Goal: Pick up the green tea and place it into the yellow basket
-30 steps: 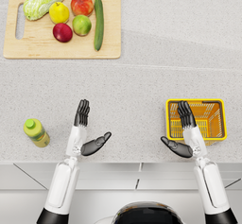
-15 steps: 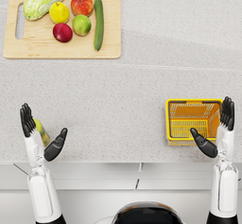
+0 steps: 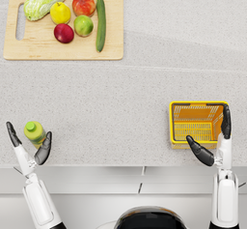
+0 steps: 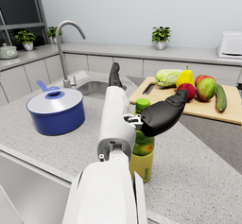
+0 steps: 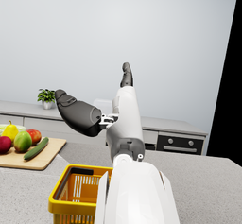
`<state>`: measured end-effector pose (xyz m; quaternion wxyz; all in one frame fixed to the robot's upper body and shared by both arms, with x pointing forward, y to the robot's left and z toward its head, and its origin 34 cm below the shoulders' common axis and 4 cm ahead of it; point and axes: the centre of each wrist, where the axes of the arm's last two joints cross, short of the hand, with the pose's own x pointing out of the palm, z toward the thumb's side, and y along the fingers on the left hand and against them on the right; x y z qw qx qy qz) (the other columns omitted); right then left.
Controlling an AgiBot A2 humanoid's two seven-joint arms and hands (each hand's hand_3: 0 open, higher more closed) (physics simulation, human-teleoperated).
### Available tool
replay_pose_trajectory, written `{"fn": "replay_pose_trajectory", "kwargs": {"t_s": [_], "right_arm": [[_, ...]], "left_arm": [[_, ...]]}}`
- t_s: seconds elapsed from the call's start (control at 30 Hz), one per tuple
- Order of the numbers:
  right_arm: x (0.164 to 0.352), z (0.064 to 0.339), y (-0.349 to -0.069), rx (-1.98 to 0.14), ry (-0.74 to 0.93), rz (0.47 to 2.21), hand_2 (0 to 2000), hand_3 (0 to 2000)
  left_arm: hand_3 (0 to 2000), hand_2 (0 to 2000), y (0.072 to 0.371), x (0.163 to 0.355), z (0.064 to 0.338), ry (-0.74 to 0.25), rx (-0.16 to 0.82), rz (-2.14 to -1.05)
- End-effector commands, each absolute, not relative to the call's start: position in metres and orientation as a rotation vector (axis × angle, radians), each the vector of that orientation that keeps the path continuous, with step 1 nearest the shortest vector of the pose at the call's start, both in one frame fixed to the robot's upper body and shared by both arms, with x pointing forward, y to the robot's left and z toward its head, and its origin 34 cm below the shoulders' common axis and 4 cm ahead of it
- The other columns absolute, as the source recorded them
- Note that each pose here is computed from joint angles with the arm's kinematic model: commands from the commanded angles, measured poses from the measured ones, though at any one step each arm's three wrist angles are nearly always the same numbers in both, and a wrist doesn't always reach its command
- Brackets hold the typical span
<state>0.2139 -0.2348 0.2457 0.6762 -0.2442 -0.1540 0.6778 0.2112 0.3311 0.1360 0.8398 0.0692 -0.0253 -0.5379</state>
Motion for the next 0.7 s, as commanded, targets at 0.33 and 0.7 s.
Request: {"fn": "replay_pose_trajectory", "kwargs": {"t_s": [0.33, 0.7], "right_arm": [[0.205, 0.246, -0.216, -0.547, -0.376, 1.590, 0, 0], [0.207, 0.250, -0.207, -0.548, -0.411, 1.614, 0, 0]], "left_arm": [[0, 0, 0.345, 0.260, 0.073, 0.093, -0.107, -1.146], [1960, 2000, 0.352, 0.270, 0.053, 0.127, -0.208, -1.144]]}}
